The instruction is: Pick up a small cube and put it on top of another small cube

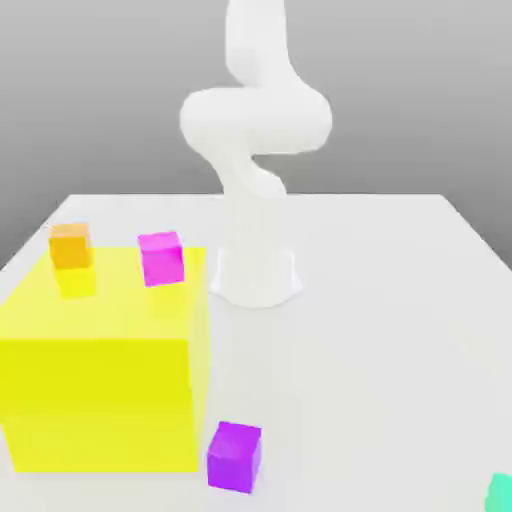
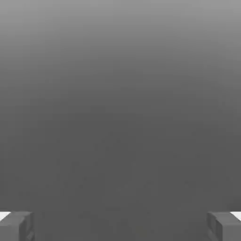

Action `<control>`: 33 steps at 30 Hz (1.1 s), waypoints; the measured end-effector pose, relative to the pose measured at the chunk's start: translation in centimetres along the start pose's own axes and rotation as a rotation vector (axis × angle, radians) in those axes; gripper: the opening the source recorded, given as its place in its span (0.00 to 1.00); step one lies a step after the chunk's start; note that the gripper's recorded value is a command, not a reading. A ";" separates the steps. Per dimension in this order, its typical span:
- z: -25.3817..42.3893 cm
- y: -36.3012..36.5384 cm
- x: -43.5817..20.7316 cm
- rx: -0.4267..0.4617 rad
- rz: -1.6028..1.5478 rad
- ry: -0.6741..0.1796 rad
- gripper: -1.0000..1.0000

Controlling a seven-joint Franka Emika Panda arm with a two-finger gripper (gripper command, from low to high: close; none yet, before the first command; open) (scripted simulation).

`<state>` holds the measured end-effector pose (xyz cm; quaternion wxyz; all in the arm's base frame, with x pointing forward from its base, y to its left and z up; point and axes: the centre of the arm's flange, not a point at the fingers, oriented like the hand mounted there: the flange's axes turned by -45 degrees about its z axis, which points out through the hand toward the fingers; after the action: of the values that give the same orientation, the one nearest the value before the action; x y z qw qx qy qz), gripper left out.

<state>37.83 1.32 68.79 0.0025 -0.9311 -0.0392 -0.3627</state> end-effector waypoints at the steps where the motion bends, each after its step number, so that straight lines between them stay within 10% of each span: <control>1: 1.7 -0.6 0.3 0.015 -0.037 -0.024 0.50; 16: 25.4 -12.7 -2.5 0.235 -0.574 -0.331 0.50; 33: 46.9 -27.4 -21.8 0.480 -1.179 -0.618 0.50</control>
<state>51.44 28.68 18.90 -0.0003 -0.7888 -0.6147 -0.0040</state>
